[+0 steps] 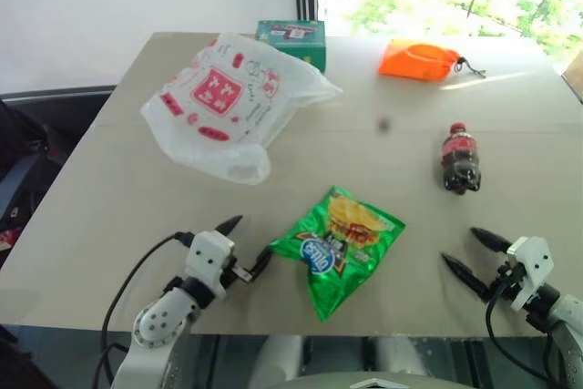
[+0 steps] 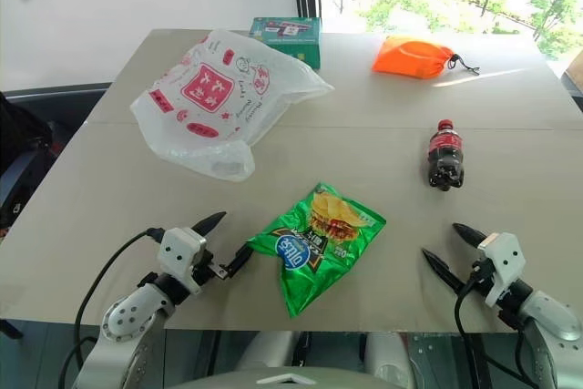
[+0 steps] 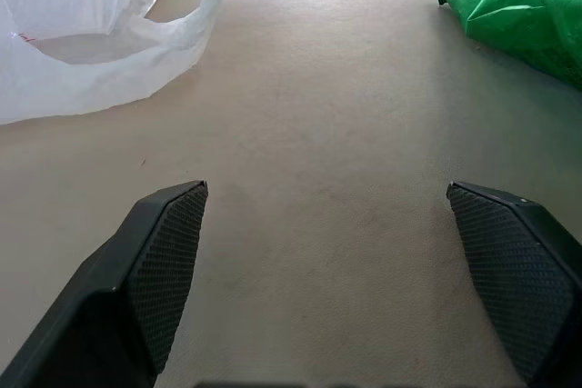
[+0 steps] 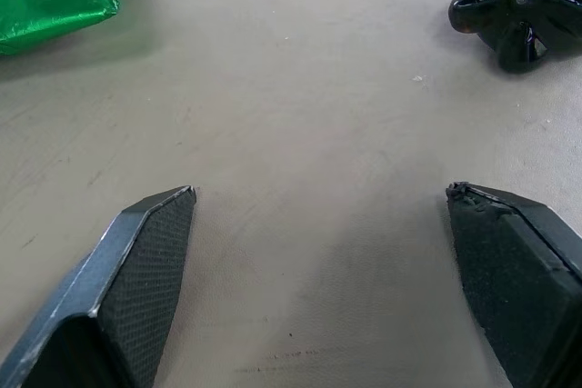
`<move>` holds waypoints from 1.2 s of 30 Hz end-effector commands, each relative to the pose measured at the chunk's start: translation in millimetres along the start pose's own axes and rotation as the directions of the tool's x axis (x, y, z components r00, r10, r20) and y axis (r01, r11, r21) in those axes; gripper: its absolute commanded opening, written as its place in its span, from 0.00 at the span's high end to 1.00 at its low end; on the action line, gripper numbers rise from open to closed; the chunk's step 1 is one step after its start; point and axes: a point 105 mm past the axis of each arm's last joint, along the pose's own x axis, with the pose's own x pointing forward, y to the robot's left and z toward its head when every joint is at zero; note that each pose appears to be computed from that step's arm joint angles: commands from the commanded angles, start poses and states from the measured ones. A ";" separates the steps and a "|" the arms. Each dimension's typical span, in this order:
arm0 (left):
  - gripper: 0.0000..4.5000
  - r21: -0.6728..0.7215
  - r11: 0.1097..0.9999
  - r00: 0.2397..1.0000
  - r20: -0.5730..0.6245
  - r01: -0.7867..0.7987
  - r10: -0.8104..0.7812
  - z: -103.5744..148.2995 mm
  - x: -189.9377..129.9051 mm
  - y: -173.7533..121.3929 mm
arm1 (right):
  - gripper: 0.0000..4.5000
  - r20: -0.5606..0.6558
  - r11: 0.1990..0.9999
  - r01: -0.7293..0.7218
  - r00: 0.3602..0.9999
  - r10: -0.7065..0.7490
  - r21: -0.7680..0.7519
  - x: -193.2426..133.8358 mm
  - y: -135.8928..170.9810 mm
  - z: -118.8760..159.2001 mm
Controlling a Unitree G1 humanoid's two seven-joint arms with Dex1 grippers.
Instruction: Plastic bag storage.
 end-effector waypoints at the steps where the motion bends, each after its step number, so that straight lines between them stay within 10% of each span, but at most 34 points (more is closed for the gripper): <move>1: 0.00 0.004 1.000 1.000 0.016 0.005 -0.005 4.9 -0.6 -3.2 | 0.01 -0.021 1.000 -0.012 1.000 0.013 0.019 0.0 2.6 -6.6; 36: 0.00 0.010 0.995 0.994 0.045 -0.100 0.099 5.6 2.0 8.5 | 0.01 0.012 0.998 -0.056 0.998 0.056 0.029 21.1 -10.1 14.6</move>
